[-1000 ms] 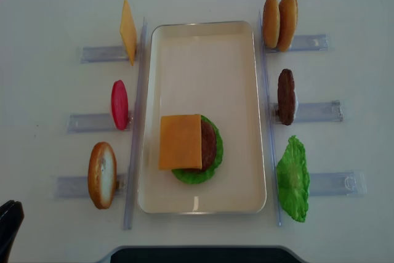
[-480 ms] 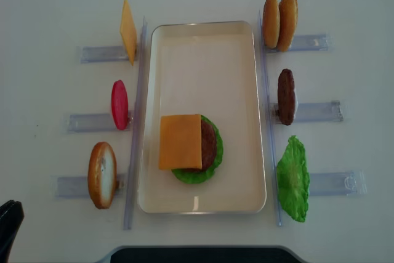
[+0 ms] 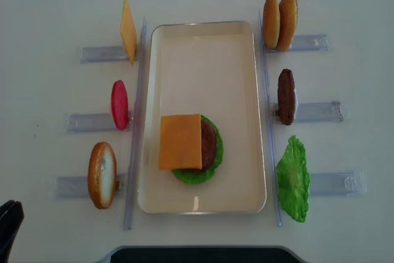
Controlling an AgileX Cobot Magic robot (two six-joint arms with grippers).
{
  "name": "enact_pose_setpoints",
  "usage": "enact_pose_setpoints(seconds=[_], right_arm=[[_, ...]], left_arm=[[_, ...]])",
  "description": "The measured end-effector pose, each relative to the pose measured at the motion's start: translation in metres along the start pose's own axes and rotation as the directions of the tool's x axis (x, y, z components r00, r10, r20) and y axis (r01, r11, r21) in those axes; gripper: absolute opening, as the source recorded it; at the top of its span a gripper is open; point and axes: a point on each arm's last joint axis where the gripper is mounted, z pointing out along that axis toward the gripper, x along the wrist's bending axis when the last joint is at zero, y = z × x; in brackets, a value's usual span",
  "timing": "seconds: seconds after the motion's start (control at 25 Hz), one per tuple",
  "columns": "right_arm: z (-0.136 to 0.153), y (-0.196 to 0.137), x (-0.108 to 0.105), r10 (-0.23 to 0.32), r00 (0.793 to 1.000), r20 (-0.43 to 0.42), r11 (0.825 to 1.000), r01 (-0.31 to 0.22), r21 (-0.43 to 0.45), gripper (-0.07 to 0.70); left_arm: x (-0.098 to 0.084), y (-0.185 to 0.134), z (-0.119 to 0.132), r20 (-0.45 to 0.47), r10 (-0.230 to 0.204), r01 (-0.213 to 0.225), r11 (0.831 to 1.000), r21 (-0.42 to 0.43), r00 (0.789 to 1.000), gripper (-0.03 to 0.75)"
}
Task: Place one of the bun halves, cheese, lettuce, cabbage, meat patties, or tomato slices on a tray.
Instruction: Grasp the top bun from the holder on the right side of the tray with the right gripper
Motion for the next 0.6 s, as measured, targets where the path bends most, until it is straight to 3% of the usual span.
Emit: enact_pose_setpoints(seconds=[0.16,0.6], right_arm=[[0.013,0.037,0.001,0.000,1.000,0.003,0.997,-0.001,0.081,0.597],[0.082,0.115,0.002,-0.004,1.000,0.011,0.960,0.001,0.281,0.594]], left_arm=[[0.000,0.000,0.000,0.000,0.000,0.000,1.000,0.000,1.000,0.301],[0.000,0.000,0.000,-0.001,0.000,0.000,1.000,0.000,1.000,0.301]])
